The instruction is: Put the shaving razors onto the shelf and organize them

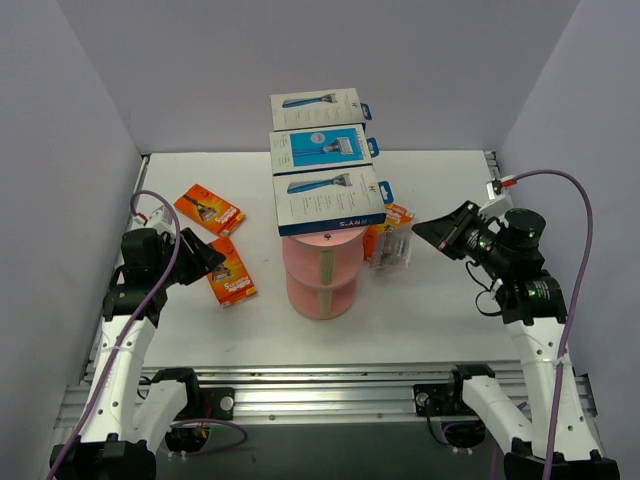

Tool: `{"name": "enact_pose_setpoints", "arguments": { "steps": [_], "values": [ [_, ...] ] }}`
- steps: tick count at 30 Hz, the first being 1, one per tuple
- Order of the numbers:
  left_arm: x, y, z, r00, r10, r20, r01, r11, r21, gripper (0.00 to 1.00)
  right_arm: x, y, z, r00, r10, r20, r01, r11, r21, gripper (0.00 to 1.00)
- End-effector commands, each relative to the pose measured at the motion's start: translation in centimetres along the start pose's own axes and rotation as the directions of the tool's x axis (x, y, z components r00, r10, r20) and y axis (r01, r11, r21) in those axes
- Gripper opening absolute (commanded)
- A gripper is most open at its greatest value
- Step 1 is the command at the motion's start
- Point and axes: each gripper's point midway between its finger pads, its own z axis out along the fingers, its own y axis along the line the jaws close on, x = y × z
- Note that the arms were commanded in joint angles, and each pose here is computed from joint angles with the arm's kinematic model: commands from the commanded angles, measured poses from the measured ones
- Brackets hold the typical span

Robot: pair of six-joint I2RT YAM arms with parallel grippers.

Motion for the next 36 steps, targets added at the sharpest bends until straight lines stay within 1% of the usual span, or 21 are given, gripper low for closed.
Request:
{"name": "enact_pose_setpoints", "arguments": {
  "steps": [1, 8, 10, 11, 16, 20, 21, 24, 25, 26, 28, 36],
  "values": [
    [-1.1, -0.6, 0.0, 0.999, 0.017, 0.037, -0.018, 1.0, 0.025, 0.55, -3.3, 5.6, -1.1, 0.996, -0.025, 0.089, 0.041, 0.983, -0.179, 0.0],
    [-1.2, -0.5, 0.1, 0.999, 0.015, 0.035, -0.016, 1.0, 0.02, 0.55, -5.2, 9.2, -2.5, 0.99, -0.006, 0.143, 0.046, 0.958, -0.282, 0.0],
    [-1.1, -0.4, 0.1, 0.999, 0.016, 0.033, -0.016, 1.0, 0.019, 0.55, -5.2, 9.4, -2.6, 0.99, 0.006, 0.141, 0.036, 0.957, -0.288, 0.0],
    [-1.1, -0.5, 0.1, 0.999, 0.015, 0.034, -0.015, 1.0, 0.019, 0.55, -5.6, 10.0, -2.8, 0.987, 0.007, 0.16, 0.044, 0.949, -0.312, 0.0],
    [-1.1, -0.5, 0.1, 0.999, 0.014, 0.031, -0.014, 1.0, 0.019, 0.55, -5.5, 10.5, -3.0, 0.987, 0.039, 0.155, 0.017, 0.937, -0.349, 0.0],
    [-1.1, -0.4, 0.1, 0.999, 0.011, 0.031, -0.011, 1.0, 0.018, 0.55, -4.9, 10.1, -3.0, 0.986, 0.072, 0.147, -0.014, 0.93, -0.367, 0.0],
    [-1.2, -0.4, 0.1, 0.999, 0.011, 0.033, -0.011, 1.0, 0.018, 0.55, -4.3, 9.2, -2.6, 0.987, 0.1, 0.129, -0.048, 0.933, -0.357, 0.0],
    [-1.1, -0.4, 0.1, 1.0, 0.009, 0.03, -0.009, 1.0, 0.02, 0.55, -3.2, 8.3, -2.6, 0.984, 0.135, 0.118, -0.082, 0.925, -0.372, 0.0],
    [-1.1, -0.4, 0.1, 1.0, 0.009, 0.028, -0.009, 1.0, 0.023, 0.55, -2.2, 6.9, -1.8, 0.98, 0.181, 0.086, -0.139, 0.923, -0.358, 0.0],
    [-1.2, -0.5, 0.1, 0.999, 0.01, 0.031, -0.01, 1.0, 0.024, 0.55, -1.8, 6.9, -2.1, 0.98, 0.181, 0.088, -0.136, 0.916, -0.376, 0.0],
    [-1.2, -0.4, 0.1, 0.999, 0.008, 0.031, -0.009, 1.0, 0.022, 0.55, -0.8, 5.6, -1.4, 0.975, 0.215, 0.059, -0.18, 0.915, -0.362, 0.0],
    [-1.2, -0.4, 0.1, 1.0, 0.008, 0.03, -0.009, 1.0, 0.024, 0.55, -0.3, 4.8, -1.7, 0.982, 0.178, 0.056, -0.154, 0.944, -0.291, 0.0]
  ]
}}
